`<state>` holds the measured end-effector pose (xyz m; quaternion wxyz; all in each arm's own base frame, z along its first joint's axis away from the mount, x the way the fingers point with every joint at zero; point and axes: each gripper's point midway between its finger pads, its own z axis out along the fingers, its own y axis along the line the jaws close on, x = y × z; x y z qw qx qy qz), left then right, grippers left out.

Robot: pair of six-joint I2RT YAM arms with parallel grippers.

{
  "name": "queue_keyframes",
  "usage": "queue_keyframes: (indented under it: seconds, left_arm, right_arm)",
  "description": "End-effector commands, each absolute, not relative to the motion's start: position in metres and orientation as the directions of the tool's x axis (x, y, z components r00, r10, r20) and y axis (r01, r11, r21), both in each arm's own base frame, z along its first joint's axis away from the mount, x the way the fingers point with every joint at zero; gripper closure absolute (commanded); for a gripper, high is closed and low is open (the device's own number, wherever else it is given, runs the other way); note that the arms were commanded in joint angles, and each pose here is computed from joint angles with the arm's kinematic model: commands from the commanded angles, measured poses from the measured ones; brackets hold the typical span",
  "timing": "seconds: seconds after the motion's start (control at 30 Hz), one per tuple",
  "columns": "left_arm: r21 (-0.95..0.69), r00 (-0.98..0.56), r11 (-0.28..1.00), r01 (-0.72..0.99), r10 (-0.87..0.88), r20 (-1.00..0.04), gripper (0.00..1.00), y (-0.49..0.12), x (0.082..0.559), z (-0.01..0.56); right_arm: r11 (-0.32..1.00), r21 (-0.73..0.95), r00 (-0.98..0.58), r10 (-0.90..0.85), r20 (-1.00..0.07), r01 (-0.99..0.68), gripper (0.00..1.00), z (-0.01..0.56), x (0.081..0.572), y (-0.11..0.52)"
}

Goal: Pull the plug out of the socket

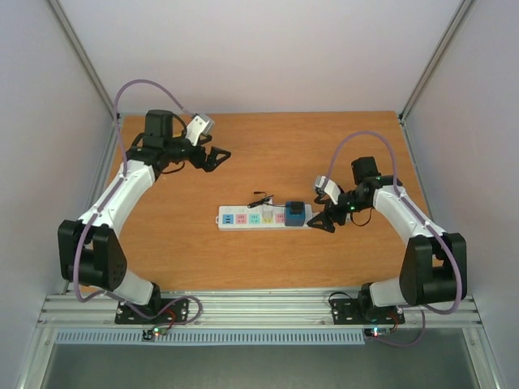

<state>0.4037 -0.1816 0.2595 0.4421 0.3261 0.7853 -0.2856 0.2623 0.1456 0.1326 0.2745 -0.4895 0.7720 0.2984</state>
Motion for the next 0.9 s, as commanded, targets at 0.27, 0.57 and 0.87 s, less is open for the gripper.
queue_keyframes:
  seconds: [0.27, 0.57, 0.87]
  left_arm:
    - [-0.198, -0.347, 0.544, 0.815, 0.186, -0.919, 0.00, -0.188, 0.365, 0.273]
    - [-0.239, -0.374, 0.497, 0.834, 0.192, -0.907, 0.00, -0.189, 0.343, 0.259]
    - [-0.257, -0.391, 0.511, 0.820, 0.173, -0.904, 0.00, -0.187, 0.342, 0.251]
  right_arm:
    - [0.288, 0.050, -0.229, -0.630, -0.742, -0.956, 0.04, 0.101, 0.292, 0.153]
    - [0.200, -0.025, -0.123, -0.690, -0.713, -0.979, 0.06, 0.082, 0.287, 0.171]
    - [0.120, -0.081, -0.033, -0.730, -0.682, -0.989, 0.12, 0.071, 0.282, 0.186]
